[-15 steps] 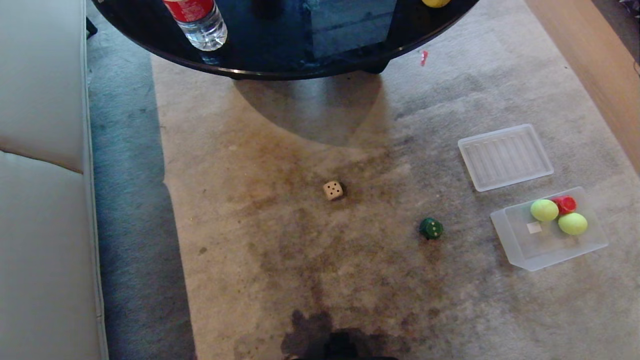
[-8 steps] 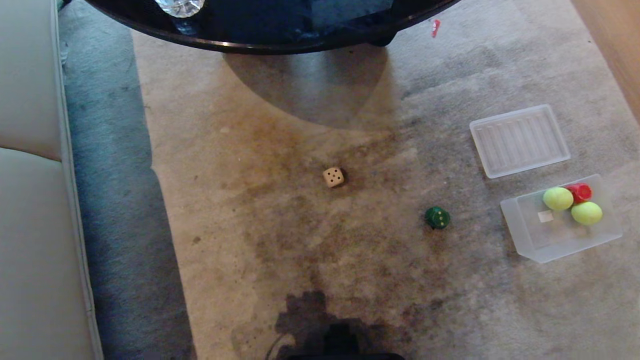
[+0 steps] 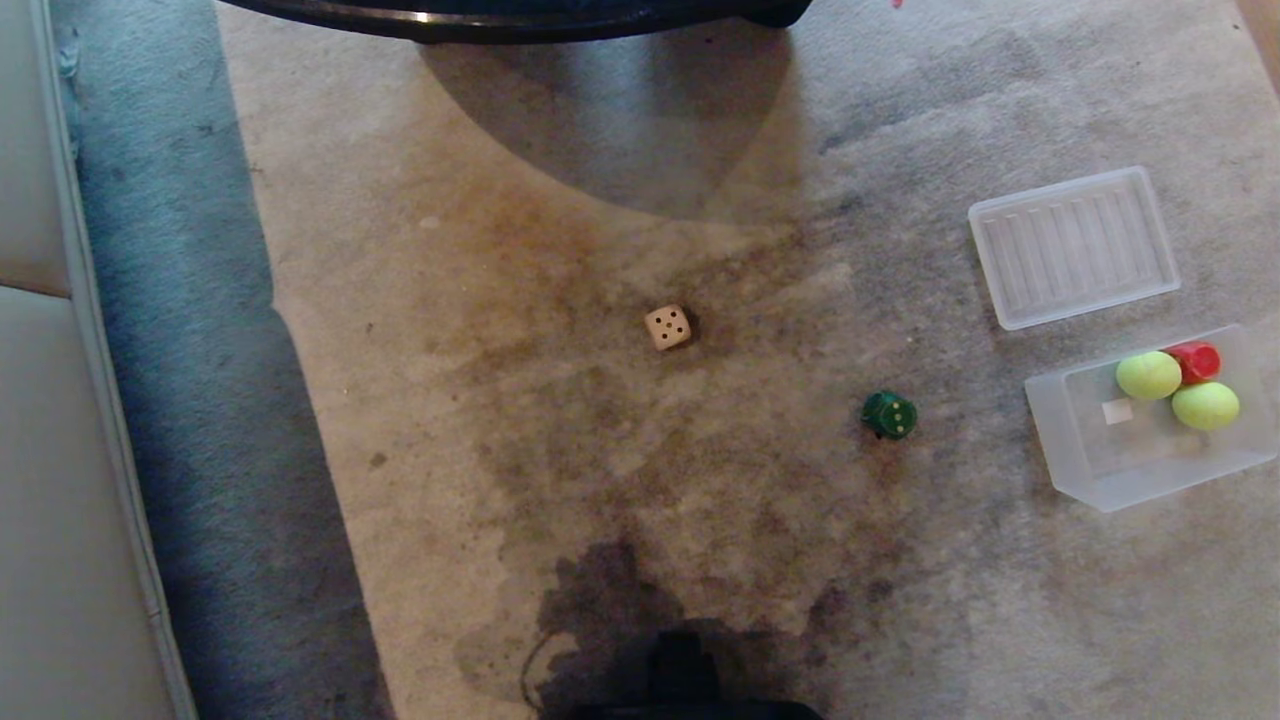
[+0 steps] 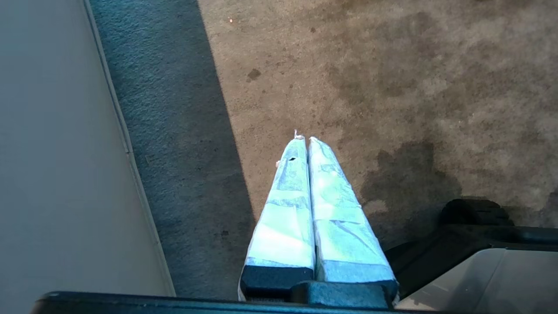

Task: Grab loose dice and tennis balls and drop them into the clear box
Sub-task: Find toys out of the box, then pick up toys out of the box

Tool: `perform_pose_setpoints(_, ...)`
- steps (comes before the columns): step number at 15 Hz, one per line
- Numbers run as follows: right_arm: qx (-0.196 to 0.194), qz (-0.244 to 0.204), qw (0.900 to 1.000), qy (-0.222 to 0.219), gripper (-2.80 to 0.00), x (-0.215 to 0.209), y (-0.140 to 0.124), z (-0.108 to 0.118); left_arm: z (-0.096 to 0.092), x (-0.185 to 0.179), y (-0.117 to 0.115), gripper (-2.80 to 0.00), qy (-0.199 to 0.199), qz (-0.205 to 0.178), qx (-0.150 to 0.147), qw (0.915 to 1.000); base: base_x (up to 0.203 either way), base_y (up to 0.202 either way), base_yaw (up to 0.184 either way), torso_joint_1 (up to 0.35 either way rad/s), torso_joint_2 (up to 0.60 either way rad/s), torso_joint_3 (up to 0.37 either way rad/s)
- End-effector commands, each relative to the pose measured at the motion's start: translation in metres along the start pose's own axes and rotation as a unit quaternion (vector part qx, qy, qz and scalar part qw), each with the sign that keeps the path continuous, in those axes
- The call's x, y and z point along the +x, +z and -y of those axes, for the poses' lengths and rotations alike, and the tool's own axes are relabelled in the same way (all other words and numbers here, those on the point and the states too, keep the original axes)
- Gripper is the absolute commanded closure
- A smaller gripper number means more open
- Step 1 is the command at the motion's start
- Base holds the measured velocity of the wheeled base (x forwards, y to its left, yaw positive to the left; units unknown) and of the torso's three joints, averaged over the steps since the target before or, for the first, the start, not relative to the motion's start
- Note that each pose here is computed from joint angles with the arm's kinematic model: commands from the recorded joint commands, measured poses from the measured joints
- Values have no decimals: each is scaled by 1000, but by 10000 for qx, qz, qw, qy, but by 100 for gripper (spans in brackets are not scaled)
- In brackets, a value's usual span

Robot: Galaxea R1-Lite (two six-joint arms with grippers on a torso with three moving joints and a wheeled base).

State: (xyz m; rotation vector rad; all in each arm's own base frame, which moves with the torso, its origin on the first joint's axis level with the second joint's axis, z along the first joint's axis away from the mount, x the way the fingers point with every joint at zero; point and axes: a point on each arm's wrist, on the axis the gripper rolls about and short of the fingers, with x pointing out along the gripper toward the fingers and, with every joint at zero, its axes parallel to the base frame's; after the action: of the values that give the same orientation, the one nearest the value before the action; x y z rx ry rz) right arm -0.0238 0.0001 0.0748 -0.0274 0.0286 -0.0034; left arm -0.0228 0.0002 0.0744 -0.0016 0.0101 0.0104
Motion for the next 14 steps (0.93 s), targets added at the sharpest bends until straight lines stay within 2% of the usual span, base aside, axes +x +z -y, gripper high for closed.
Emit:
perform_pose_setpoints(1,-8,-19,10000,4,0,0,0,0,0,0,0,0,-6,-11,1,10000,0,0,0,5,-4,-40)
perform_pose_setpoints(3,-2,114,9999,-6,0,-5,14,0,0,0,0,0,-6,-3,1,10000,0,0,0,0,0,0)
perform_pose_setpoints(5,3,-116,9999,21,0,-10,26,1,0,0,0,0,-5,-3,1,10000,0,0,0,0,0,0)
perform_pose_setpoints(6,7,-212,9998,65,0,-15,45,1,0,0,0,0,-5,-3,1,10000,0,0,0,0,0,0)
perform_pose_setpoints(10,47,-1261,9918,210,0,13,101,2,0,0,0,0,-6,-3,1,10000,0,0,0,0,0,0)
perform_pose_setpoints(12,88,-1850,9824,243,0,49,112,2,0,0,0,0,2,-11,1,10000,0,0,0,0,0,0)
perform_pose_setpoints(14,154,-2209,9749,247,0,92,118,2,0,0,0,0,-6,-3,1,10000,0,0,0,0,0,0)
